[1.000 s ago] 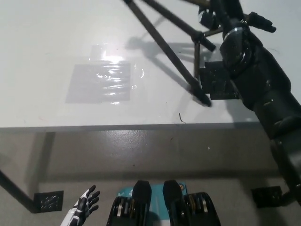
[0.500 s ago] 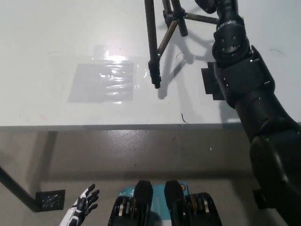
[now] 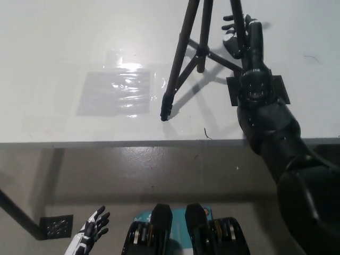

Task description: A tripod lies near the right hand side of the table and the robot grab a leg of the tripod using its right hand and put it up right.

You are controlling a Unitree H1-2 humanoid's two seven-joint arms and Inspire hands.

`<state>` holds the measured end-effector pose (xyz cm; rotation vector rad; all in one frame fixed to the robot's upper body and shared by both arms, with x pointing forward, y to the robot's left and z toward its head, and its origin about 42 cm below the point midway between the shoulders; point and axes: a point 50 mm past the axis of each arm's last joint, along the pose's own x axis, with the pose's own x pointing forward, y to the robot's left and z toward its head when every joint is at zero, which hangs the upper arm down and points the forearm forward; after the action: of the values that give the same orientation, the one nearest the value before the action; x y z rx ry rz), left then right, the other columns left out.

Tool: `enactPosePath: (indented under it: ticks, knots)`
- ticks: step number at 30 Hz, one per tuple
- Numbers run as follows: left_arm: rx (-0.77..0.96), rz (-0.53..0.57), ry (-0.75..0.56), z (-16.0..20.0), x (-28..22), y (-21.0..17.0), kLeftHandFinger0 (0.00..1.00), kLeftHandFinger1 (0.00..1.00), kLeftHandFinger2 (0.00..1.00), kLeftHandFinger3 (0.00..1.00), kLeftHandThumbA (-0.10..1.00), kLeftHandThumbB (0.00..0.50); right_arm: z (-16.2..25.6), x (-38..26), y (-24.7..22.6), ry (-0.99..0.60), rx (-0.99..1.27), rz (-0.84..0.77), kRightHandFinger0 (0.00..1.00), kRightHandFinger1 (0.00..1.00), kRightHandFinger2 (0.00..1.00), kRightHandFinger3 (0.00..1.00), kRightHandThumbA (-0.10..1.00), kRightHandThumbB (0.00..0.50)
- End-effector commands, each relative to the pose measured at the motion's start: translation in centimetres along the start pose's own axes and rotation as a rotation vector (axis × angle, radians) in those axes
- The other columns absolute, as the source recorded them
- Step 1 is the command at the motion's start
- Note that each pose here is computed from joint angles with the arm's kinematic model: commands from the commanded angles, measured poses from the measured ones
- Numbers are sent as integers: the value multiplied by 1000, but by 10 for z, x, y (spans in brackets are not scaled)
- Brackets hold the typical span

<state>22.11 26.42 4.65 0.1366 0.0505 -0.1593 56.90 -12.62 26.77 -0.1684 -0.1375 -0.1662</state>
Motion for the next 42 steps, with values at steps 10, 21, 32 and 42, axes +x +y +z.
enactPosePath:
  ticks: [10, 21, 32, 42]
  knots:
    - [5, -3, -67, 11, 4, 3, 1000, 1000, 1000, 1000, 1000, 160, -14, -11, 6, -27, 102, -7, 45, 168, 564, 647, -23, 151]
    - [19, -8, -58, 9, -2, 4, 1000, 1000, 1000, 1000, 1000, 159, 40, 11, -15, -216, 143, 429, 1000, 1000, 1000, 1000, 840, 500]
    - [16, -1, -44, 6, -2, 5, 1000, 1000, 1000, 1000, 1000, 168, 198, -56, -65, -728, 405, 469, 1000, 1000, 1000, 1000, 842, 500]
    - [16, -1, -43, 7, 1, 8, 1000, 1000, 1000, 1000, 1000, 158, 245, -198, -133, -1252, 171, 281, 1000, 1000, 1000, 1000, 949, 500]
